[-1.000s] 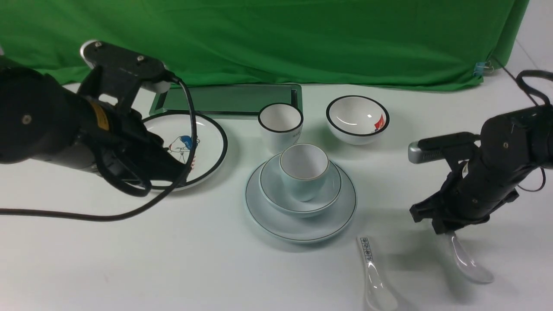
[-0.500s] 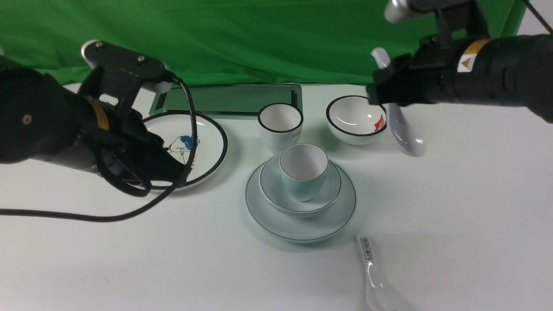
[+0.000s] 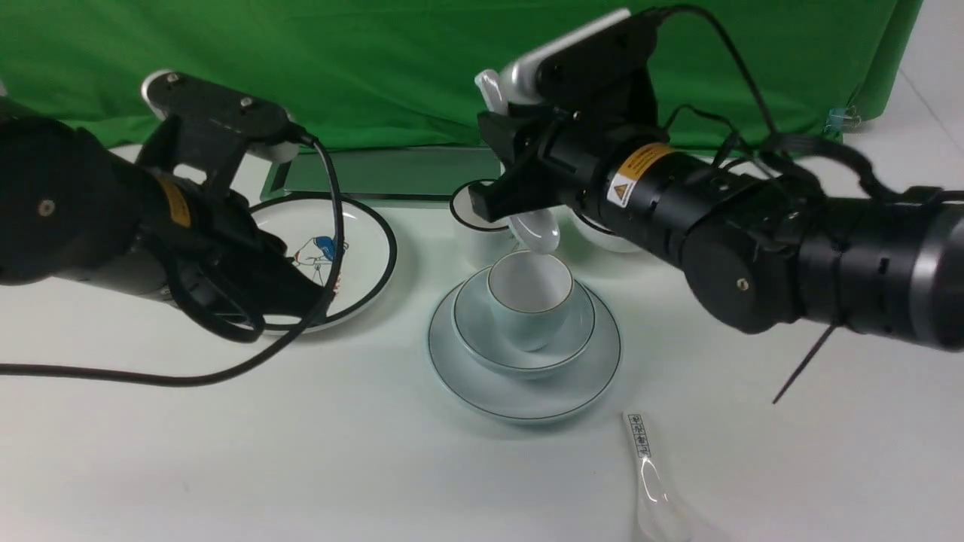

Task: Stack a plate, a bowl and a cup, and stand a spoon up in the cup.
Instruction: Use the right arm to put the blue soup spoon into the blue teacup in the middle

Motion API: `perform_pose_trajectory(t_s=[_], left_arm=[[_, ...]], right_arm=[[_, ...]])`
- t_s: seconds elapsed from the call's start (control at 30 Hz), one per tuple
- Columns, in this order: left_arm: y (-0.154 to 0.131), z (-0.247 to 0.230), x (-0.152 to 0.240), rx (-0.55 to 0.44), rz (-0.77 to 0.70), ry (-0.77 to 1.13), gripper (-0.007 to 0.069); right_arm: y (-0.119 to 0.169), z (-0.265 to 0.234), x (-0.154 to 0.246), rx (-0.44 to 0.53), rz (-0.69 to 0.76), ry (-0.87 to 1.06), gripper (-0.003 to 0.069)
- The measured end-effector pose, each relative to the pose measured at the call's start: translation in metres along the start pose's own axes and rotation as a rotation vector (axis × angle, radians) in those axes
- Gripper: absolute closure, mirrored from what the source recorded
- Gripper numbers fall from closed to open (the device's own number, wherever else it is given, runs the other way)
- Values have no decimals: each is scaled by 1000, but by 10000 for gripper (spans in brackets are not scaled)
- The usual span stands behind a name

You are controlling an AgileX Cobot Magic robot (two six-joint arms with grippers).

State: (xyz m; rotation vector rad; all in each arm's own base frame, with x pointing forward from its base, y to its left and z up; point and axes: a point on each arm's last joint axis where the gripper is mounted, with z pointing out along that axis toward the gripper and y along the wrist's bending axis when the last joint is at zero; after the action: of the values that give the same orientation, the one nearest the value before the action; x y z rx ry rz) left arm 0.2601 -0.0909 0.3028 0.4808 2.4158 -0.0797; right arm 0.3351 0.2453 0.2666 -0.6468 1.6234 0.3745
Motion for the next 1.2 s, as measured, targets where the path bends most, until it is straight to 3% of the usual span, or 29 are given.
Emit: perform_pose_trajectory(t_s=[0.63, 1.0, 1.1, 1.2], left_arm=[[0, 1, -2, 0, 3, -14, 631], [0, 2, -1, 0, 3, -13, 631], [0, -5, -1, -1, 2, -25, 631], [1, -20, 4, -6, -7, -55, 631]], right_arm=[[5, 13, 41, -22, -4, 182, 466], [5, 12, 41, -23, -5, 197, 393], [3, 2, 23, -21, -9, 179, 408], [-1, -19, -8, -19, -36, 149, 491]])
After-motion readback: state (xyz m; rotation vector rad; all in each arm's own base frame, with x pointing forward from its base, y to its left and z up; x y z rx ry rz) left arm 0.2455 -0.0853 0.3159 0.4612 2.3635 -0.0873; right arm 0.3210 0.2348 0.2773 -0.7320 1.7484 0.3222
